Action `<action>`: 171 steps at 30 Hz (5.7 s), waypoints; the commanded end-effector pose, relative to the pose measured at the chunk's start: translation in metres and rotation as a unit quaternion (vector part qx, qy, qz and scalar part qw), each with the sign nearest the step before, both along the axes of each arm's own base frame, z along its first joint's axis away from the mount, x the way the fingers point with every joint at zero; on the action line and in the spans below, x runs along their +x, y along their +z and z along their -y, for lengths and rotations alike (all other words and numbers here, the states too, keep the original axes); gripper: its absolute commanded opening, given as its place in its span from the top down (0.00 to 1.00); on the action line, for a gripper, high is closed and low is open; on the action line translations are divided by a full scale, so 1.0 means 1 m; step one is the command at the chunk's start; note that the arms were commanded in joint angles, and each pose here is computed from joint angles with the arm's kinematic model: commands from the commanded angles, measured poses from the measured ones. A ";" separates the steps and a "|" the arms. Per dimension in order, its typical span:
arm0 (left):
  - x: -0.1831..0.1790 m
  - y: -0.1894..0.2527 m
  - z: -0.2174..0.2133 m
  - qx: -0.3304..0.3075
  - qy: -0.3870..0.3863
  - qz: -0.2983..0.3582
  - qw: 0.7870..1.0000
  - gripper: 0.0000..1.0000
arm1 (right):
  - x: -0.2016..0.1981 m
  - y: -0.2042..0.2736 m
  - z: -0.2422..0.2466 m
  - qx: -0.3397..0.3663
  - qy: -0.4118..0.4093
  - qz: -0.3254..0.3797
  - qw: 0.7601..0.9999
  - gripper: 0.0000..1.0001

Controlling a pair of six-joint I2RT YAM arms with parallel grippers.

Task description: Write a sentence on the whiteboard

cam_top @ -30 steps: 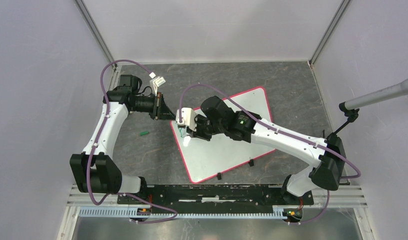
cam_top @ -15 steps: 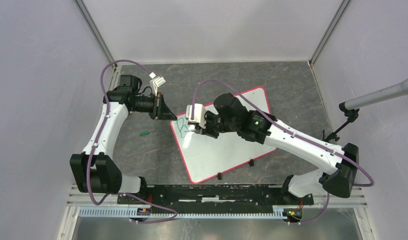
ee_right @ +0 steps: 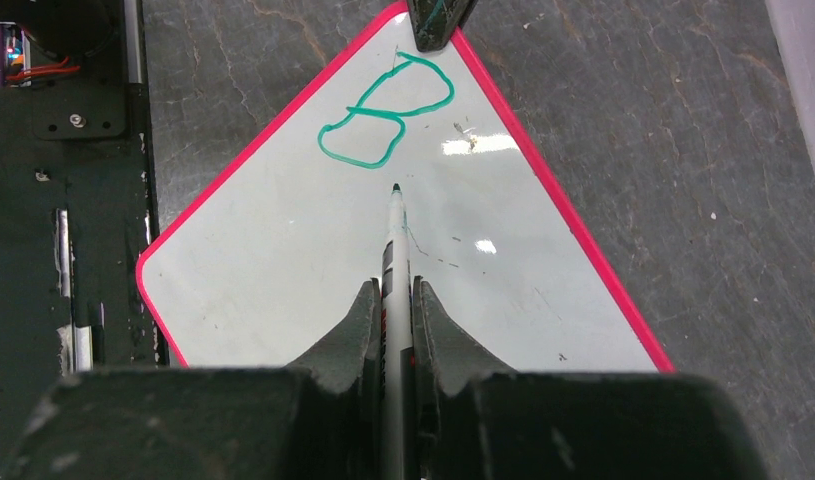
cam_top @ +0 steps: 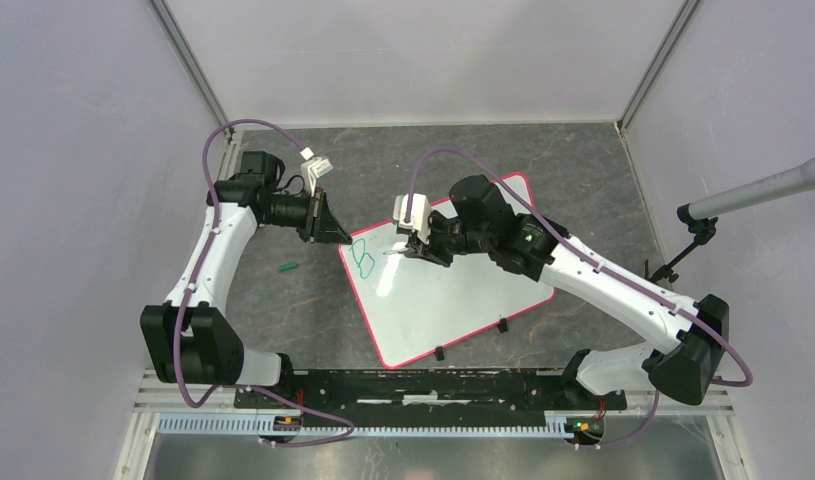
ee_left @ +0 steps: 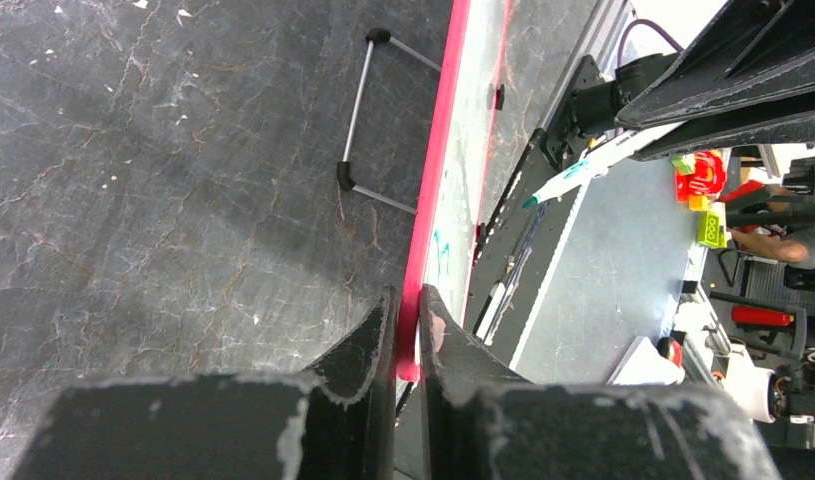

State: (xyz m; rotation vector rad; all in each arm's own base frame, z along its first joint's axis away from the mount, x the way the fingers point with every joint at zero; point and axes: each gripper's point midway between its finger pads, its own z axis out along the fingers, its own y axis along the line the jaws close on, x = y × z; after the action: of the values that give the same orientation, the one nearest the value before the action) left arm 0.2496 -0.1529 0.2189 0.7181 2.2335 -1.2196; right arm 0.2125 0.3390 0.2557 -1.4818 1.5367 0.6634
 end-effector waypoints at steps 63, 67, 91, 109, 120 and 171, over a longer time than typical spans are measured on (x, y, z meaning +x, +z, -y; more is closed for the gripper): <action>-0.003 0.000 0.006 0.022 -0.038 0.024 0.999 0.98 | 0.015 -0.021 -0.005 -0.026 -0.038 0.037 0.998 1.00; -0.004 0.000 0.007 0.022 -0.039 0.023 0.999 0.98 | 0.007 -0.028 -0.003 -0.033 -0.029 0.025 0.999 1.00; -0.003 0.000 0.007 0.020 -0.040 0.024 0.999 0.98 | 0.022 -0.008 -0.013 -0.017 -0.047 0.042 0.998 1.00; -0.002 -0.001 0.007 0.019 -0.041 0.022 0.999 0.98 | 0.011 0.002 -0.006 0.000 -0.020 0.031 0.999 1.00; -0.003 -0.001 0.007 0.018 -0.041 0.021 0.999 0.98 | 0.028 -0.015 -0.001 -0.031 -0.058 0.040 0.997 1.00; -0.005 0.001 0.008 0.014 -0.044 0.024 0.999 0.98 | 0.021 0.014 0.002 -0.028 -0.041 0.055 0.997 1.00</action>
State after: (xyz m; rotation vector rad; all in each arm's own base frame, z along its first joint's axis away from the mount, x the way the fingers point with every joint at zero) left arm 0.2495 -0.1538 0.2154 0.7776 2.2486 -1.1897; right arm 0.2259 0.3301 0.2382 -1.5194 1.6011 0.4906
